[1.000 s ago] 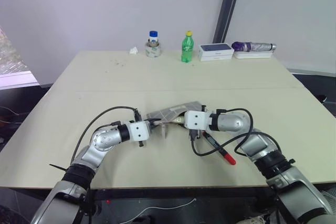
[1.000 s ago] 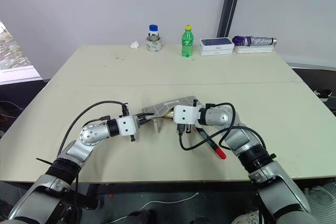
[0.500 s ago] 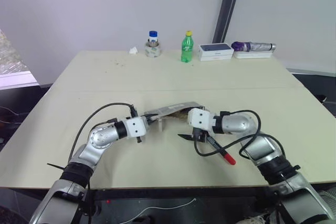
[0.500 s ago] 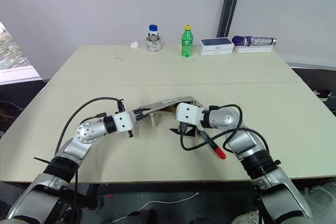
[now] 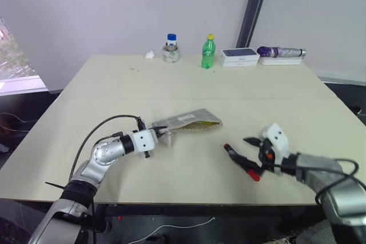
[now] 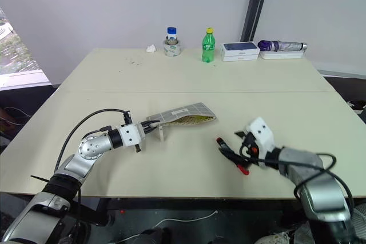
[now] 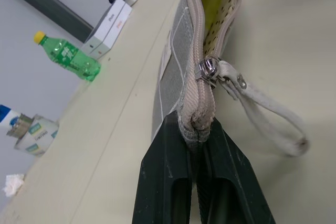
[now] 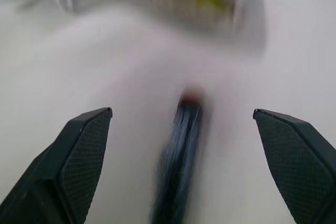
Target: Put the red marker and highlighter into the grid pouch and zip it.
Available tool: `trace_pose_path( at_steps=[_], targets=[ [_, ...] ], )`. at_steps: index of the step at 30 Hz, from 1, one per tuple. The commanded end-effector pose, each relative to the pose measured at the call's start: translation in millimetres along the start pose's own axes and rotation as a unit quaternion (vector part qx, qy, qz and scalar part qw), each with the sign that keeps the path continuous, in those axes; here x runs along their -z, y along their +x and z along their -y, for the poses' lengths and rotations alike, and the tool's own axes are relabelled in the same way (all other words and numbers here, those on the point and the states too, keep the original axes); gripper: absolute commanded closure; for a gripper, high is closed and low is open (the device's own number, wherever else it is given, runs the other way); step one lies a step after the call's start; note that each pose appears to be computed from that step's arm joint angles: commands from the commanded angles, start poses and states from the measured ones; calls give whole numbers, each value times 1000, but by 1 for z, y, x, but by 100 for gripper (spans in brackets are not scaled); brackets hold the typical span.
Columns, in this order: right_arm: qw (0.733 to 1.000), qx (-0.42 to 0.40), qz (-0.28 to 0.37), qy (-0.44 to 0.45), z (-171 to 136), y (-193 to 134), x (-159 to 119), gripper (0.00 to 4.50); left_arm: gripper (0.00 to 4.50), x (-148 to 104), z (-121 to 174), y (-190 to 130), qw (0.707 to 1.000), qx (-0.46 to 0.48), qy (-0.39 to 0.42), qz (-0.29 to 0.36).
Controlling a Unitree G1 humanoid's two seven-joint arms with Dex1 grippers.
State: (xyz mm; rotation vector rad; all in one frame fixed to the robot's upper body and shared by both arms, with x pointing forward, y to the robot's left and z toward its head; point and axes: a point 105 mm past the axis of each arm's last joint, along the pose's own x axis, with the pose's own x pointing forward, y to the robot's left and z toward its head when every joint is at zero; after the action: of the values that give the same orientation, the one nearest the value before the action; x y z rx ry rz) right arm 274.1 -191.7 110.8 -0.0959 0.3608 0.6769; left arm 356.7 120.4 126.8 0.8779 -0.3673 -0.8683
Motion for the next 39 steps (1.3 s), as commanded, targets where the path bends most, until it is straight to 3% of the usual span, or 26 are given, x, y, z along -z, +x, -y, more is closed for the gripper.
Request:
trace_pose_path(
  at_steps=[1, 5, 8, 10, 13, 15, 18, 23, 36, 39],
  targets=[
    [999, 19, 42, 1, -8, -9, -18, 2, 450, -11, -6, 3, 1000, -9, 14, 23],
    [998, 62, -4, -26, -1, -7, 6, 2, 450, -12, -5, 8, 1000, 0, 19, 25],
    [994, 76, -74, -33, 6, -13, 37, 77, 450, -14, -6, 11, 999, 1, 21, 30],
    [991, 78, -100, -47, 8, -19, 49, 184, 450, -15, -7, 12, 999, 1, 22, 32],
    [993, 66, -77, -54, 6, -20, 39, 343, 450, -15, -7, 12, 999, 2, 23, 34],
    [996, 46, -54, -59, 2, -18, 27, 419, 450, -16, -6, 13, 999, 2, 23, 35],
    [996, -6, -6, -94, -12, -10, -1, 418, 450, -16, -7, 12, 999, 2, 24, 34],
    [991, -23, 13, -134, -16, 1, -26, 418, 450, -17, -7, 12, 999, 2, 27, 35],
    [982, -7, -9, -189, 5, 26, -41, 418, 450, -39, 8, 25, 997, 13, 27, 68],
    [969, -22, -14, -247, 4, 33, -51, 418, 450, -42, 12, 27, 997, 26, 35, 71]
  ],
)
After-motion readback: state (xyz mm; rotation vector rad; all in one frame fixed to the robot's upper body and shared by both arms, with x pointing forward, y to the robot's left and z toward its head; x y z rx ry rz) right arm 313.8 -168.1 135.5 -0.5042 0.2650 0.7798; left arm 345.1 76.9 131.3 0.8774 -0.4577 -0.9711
